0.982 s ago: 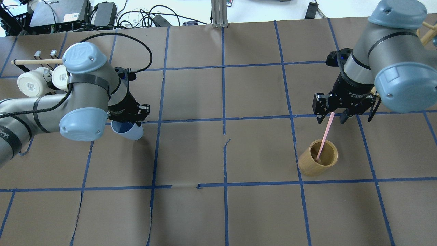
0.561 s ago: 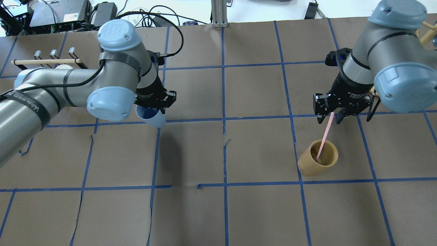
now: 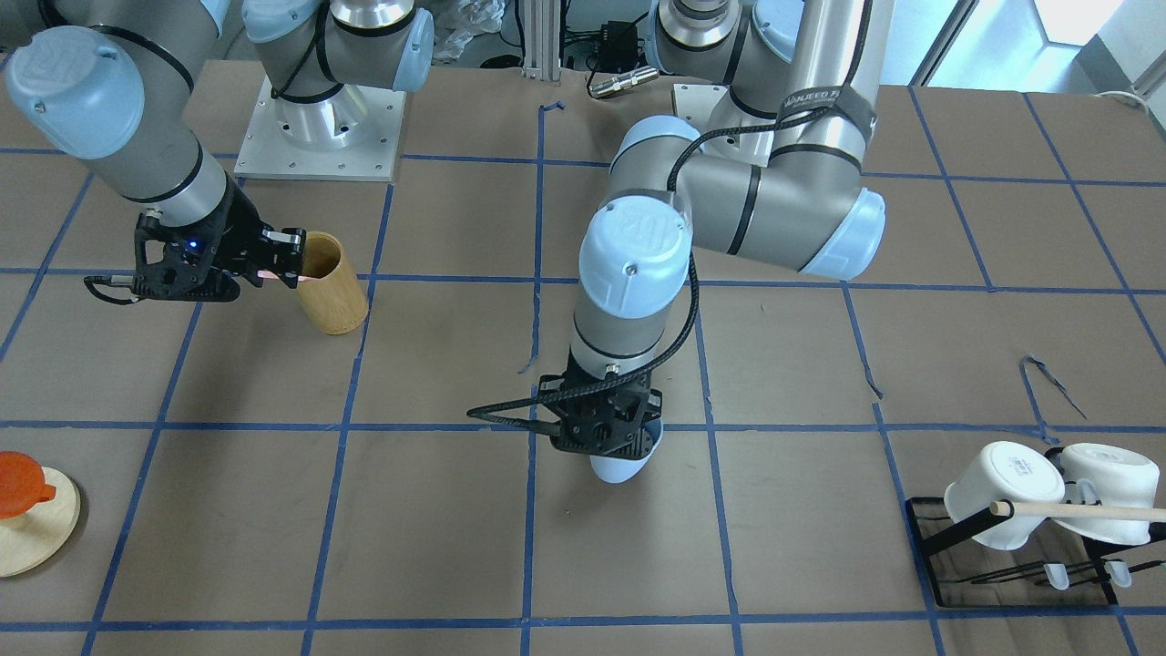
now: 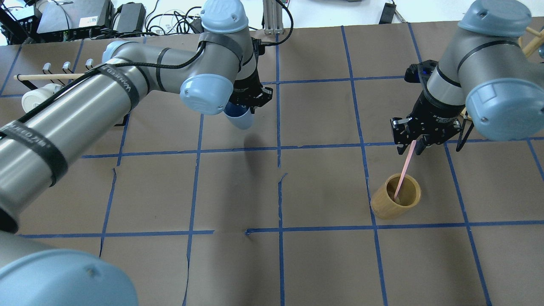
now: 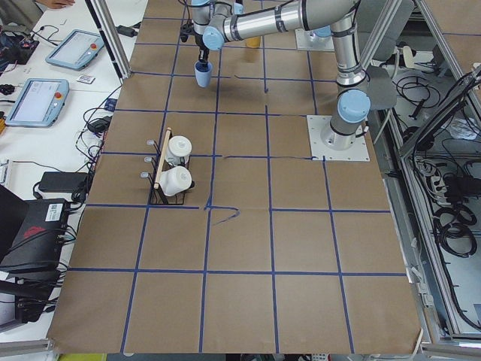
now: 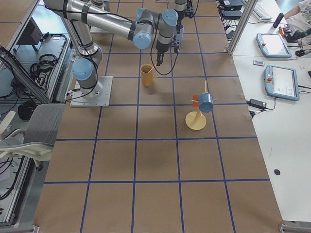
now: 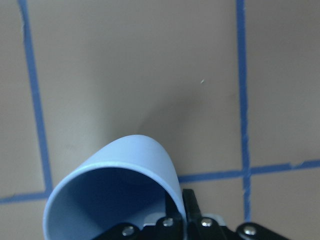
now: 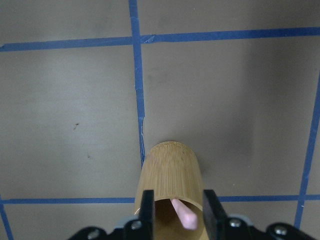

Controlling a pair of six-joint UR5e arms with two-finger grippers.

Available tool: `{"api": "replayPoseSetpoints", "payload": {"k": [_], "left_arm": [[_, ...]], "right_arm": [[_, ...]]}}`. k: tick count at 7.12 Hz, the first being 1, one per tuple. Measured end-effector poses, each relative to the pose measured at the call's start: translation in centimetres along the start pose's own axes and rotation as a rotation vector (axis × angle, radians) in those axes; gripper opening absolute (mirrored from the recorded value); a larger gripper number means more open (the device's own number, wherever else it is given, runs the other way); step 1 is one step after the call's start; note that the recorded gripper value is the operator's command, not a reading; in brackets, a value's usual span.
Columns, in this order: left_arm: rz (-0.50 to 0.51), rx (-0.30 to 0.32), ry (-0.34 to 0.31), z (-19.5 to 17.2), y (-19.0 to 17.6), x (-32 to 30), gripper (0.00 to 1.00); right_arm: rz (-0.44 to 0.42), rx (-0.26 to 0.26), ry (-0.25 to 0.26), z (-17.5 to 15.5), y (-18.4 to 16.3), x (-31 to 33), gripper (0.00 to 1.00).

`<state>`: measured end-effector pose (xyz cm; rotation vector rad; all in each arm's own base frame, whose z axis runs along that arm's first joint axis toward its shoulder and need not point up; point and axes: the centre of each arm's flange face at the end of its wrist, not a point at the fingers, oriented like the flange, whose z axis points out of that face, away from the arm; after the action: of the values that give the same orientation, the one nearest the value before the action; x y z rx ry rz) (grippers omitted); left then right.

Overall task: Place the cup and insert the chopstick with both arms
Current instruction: 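Carry the blue cup to table center with left while right grips straw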

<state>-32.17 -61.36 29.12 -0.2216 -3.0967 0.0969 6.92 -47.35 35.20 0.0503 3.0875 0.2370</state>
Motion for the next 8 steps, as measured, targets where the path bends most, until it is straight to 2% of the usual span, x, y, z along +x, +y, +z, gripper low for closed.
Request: {"api": "replayPoseSetpoints", "payload": {"k": [2,3,4,6,8], "left_arm": [[0.06,0.013,0.024,2.2,-3.5,3.7,0.0],[0.092,0.011,0.028,3.1,-4.1,5.3,0.0],[0.112,0.006,0.029,3.7,-4.2,6.4,0.99],[0.12,0.004,0.037,3.7,-4.0,7.0,1.0],[0.109,0.025,0.048,1.2,-4.2,6.3,1.0]], "right_arm": [[-0.005,0.002,0.009,-0.2,0.1,0.1,0.26],[-0.009,0.004,0.01,-0.2,0.2,0.1,0.21],[-0.011,0.006,0.009,-0.4,0.2,0.1,0.15],[-0.013,0.013,0.005,-0.7,0.1,0.0,0.08],[-0.018,0.027,0.003,-1.3,0.0,0.0,0.08]]}}
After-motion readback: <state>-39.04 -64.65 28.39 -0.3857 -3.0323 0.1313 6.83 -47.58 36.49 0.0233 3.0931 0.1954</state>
